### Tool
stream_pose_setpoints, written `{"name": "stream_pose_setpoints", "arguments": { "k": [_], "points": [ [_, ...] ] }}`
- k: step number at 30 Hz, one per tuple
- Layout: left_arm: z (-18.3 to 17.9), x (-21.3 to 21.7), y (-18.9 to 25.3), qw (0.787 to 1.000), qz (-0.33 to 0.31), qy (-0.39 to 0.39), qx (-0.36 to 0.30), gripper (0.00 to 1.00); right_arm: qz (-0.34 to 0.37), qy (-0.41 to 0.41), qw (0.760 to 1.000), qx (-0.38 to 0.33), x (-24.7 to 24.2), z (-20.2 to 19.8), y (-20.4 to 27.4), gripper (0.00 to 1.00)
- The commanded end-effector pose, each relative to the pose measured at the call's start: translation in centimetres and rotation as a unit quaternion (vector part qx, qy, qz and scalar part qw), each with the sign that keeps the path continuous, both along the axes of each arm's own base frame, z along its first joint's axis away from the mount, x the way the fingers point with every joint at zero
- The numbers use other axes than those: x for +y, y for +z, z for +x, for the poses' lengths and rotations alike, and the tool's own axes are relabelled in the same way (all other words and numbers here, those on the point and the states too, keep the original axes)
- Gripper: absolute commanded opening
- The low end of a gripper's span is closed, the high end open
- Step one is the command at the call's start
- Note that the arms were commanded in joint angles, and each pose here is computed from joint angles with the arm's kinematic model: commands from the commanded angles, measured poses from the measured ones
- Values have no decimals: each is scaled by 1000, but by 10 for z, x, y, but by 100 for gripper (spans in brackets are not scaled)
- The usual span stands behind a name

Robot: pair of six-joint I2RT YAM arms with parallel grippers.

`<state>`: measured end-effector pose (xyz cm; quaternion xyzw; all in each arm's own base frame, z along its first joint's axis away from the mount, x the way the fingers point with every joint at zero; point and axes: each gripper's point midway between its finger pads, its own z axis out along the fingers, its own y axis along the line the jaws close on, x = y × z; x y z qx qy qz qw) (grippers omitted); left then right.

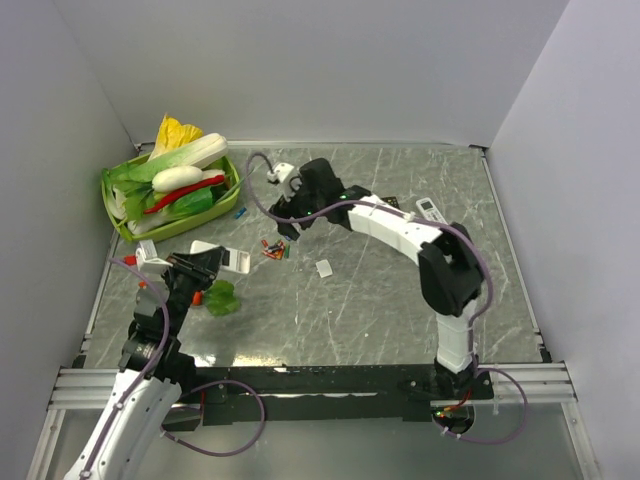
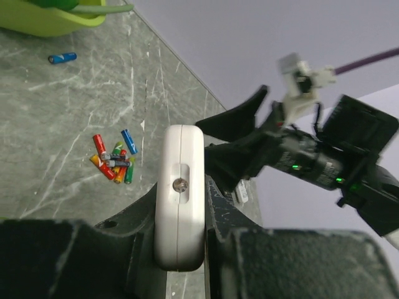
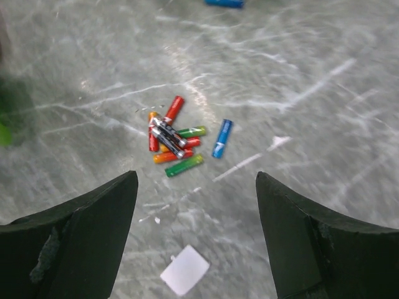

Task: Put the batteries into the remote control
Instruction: Move the battery to the center of the board.

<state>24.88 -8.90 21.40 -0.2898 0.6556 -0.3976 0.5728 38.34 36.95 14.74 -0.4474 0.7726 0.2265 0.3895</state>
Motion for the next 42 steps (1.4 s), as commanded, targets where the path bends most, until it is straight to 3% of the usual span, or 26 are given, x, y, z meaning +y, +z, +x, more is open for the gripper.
{"name": "stream_pose_setpoints", "arguments": {
  "k": [1,14,32,42],
  "points": [
    [-6,12,35,999,35,21,-34,1,-33,86,996,-21,24,-5,-6,82],
    [-4,17,38,996,73,32,-26,1,-80,152,985,14,62,-16,-59,62],
    [-4,19,40,996,81,36,-26,1,-108,162,981,24,63,-16,-93,51],
    [-4,17,37,996,78,30,-23,1,-132,164,977,17,60,-19,-104,49]
  ]
}}
